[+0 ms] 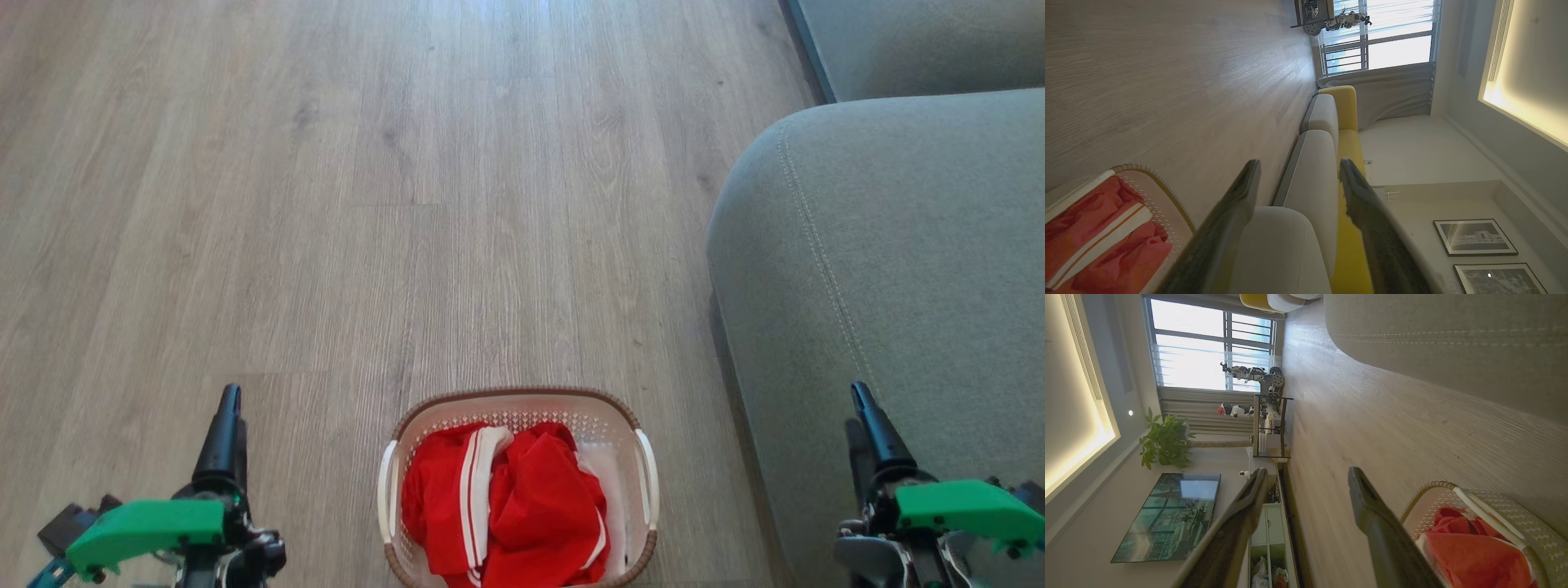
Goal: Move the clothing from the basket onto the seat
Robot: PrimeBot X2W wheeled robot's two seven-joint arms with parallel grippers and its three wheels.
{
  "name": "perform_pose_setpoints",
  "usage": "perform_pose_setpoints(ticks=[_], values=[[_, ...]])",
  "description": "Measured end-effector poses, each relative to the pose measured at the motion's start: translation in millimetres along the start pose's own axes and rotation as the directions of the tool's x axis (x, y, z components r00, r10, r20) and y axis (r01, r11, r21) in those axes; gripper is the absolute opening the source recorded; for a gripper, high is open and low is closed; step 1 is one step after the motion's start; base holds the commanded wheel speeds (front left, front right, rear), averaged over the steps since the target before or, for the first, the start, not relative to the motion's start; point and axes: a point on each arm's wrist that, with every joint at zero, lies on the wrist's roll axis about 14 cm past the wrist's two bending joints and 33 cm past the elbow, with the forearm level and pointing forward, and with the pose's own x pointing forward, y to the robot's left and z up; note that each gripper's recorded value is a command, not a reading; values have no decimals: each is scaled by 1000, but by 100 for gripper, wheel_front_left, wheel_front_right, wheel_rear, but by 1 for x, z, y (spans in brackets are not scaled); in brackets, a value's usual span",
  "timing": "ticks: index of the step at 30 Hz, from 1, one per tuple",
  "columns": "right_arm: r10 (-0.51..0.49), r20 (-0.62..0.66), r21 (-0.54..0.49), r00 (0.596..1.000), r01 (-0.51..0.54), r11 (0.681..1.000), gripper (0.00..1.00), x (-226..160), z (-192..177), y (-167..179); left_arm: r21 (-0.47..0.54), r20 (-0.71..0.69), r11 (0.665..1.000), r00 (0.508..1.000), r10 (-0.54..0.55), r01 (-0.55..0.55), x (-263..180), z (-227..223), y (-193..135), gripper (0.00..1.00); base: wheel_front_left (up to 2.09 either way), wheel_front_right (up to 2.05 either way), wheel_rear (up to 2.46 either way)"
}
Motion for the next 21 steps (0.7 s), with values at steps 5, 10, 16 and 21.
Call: perform_pose_setpoints(ticks=[5, 10, 16, 21], values=[[23, -3, -64, 1000, -23, 998, 100, 1, -2, 8, 81, 4, 997, 1000, -13, 13, 1, -1, -7, 100, 0, 0, 0], [38, -7, -128, 999, -39, 991, 100, 2, -4, 13, 142, -5, 990, 1000, -19, 20, 1, -5, -11, 100, 0, 0, 0], [61, -11, -219, 998, -62, 974, 100, 3, -6, 20, 228, 3, 973, 1000, -26, 25, 0, -6, -15, 100, 0, 0, 0], [77, -21, -289, 997, -80, 954, 100, 3, -11, 25, 318, -6, 948, 1000, -21, 21, -3, -11, -14, 100, 0, 0, 0]])
